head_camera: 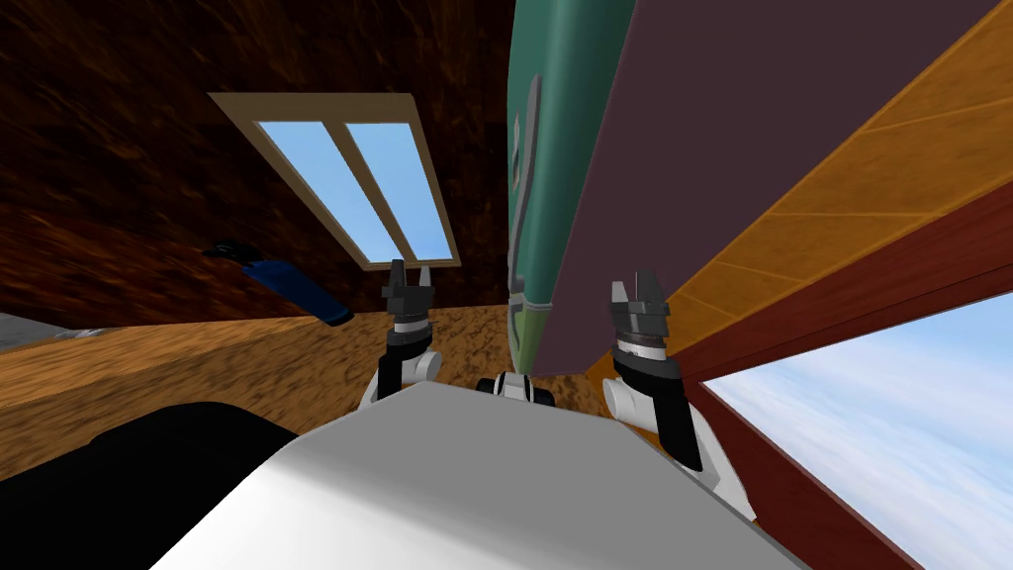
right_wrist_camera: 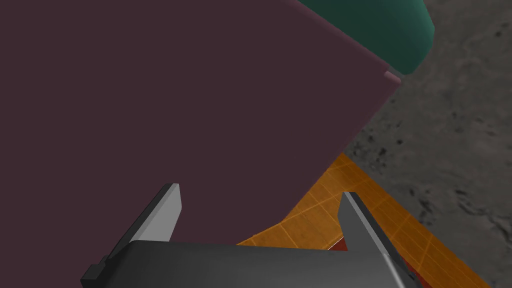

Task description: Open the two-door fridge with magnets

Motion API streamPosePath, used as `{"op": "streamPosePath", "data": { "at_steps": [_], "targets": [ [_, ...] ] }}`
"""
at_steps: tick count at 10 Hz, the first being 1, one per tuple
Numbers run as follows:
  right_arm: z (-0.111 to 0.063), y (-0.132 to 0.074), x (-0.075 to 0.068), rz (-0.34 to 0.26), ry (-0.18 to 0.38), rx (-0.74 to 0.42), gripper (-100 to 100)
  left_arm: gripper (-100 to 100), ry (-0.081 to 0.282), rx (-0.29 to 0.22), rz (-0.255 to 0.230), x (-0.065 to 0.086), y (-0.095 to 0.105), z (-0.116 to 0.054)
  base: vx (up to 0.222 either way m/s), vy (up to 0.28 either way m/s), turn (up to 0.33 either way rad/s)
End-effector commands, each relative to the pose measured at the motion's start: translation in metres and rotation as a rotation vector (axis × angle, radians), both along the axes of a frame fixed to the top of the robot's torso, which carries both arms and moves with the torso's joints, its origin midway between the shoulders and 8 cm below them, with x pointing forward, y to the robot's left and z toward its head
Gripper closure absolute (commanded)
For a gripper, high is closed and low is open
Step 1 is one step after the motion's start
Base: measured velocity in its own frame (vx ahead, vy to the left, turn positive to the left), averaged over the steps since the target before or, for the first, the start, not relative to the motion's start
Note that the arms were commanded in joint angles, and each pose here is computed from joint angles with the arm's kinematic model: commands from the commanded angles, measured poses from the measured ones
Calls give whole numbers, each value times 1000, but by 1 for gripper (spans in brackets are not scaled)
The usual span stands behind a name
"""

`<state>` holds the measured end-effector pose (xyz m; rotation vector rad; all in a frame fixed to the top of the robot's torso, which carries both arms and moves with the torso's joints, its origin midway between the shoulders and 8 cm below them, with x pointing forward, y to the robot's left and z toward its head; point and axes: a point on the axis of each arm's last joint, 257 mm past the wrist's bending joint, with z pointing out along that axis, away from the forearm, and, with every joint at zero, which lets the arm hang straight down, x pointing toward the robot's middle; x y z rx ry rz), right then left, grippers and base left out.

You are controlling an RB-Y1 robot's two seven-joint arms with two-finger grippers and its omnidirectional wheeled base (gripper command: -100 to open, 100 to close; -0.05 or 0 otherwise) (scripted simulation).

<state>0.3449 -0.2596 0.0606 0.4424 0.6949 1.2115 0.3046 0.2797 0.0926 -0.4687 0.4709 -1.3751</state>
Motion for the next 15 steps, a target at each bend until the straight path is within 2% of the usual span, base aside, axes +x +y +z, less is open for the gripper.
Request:
{"op": "streamPosePath", "data": {
  "at_steps": [1, 2, 3, 5, 6, 7, 8, 9, 10, 11, 12, 13, 14, 15],
  "targets": [
    [-14, 12, 21, -59, 50, -148, -100, 0, 0, 0, 0, 0, 0, 0, -79, 84, -2],
    [-21, 16, 30, -86, 69, -204, -100, 0, 0, 0, 0, 0, 0, 0, -87, 84, -5],
    [-21, 18, 30, -92, 69, -219, -100, 0, 0, 0, 0, 0, 0, 0, -60, 57, -2],
    [-35, 25, 49, -154, 105, -339, -100, 0, 0, 0, 0, 0, 0, 0, -61, 68, -2],
    [-36, 27, 50, -166, 104, -365, -100, 0, 0, 0, 0, 0, 0, 0, -55, 64, -1],
    [-44, 30, 59, -202, 121, -428, -100, 0, 0, 0, 0, 0, 0, 0, -62, 74, -2],
    [-44, 31, 60, -208, 121, -443, -100, 0, 0, 0, 0, 0, 0, 0, -52, 58, -2],
    [-52, 34, 70, -247, 136, -510, -100, 0, 0, 0, 0, 0, 0, 0, -54, 68, 1],
    [-52, 35, 70, -253, 135, -524, -100, 0, 0, 0, 0, 0, 0, 0, -50, 50, -2],
    [-60, 37, 80, -293, 150, -591, -100, 0, 0, 0, 0, 0, 0, 0, -61, 50, 2],
    [-60, 38, 80, -299, 149, -606, -100, 0, 0, 0, 0, 0, 0, 0, -54, 37, 0],
    [-68, 40, 90, -338, 162, -672, -100, 0, 0, 0, 0, 0, 0, 0, -72, 63, 5],
    [-68, 41, 90, -348, 160, -691, -100, 0, 0, 0, 0, 0, 0, 0, -55, 65, 0],
    [-75, 42, 100, -384, 173, -751, -100, 0, 0, 0, 0, 0, 0, 0, -59, 67, 8]
  ]
}}
